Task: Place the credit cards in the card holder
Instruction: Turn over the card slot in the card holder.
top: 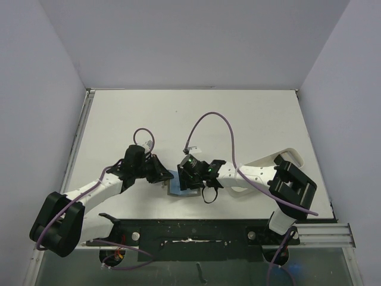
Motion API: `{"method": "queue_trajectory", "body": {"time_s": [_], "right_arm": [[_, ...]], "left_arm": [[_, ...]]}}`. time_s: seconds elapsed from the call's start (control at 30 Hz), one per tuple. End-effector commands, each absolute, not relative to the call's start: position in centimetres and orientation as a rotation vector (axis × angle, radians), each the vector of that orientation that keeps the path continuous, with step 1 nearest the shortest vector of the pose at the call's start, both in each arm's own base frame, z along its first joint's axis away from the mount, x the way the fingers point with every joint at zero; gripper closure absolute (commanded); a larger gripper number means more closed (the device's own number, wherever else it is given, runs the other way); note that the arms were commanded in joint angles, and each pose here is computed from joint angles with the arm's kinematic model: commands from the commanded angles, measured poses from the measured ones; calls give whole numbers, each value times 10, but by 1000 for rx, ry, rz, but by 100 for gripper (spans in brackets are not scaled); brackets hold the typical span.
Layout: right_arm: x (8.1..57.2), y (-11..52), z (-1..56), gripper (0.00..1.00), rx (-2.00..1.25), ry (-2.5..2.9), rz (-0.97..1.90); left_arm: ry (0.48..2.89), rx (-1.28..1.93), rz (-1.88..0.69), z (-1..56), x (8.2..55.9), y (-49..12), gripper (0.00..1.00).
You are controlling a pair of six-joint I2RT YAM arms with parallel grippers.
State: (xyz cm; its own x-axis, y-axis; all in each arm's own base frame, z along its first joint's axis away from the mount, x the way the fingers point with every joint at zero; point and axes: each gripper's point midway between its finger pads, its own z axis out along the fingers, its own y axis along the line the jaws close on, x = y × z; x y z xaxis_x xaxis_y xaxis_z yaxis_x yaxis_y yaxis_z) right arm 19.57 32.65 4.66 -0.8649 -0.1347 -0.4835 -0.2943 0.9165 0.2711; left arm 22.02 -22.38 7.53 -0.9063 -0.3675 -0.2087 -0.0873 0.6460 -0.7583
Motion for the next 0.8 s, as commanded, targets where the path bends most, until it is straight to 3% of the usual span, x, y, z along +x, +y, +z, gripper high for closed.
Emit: {"method": "queue_trajectory", "body": {"time_s": [0.0,0.17,0.43,0.77], "right_arm": [[209,302,49,42,-241,2593,273],[216,281,64,42,-203,2560,141],[218,280,84,46,-179,2517,184],[209,340,149,54,-225,2323,734]], "left_arm": [[2464,-316,-1242,97,221,-235,100],[2520,-329,-1086,90,223,-221,100],[2555,-266,-971,109,232,-215,100],[2590,-258,-921,107,235,-215,100]]}}
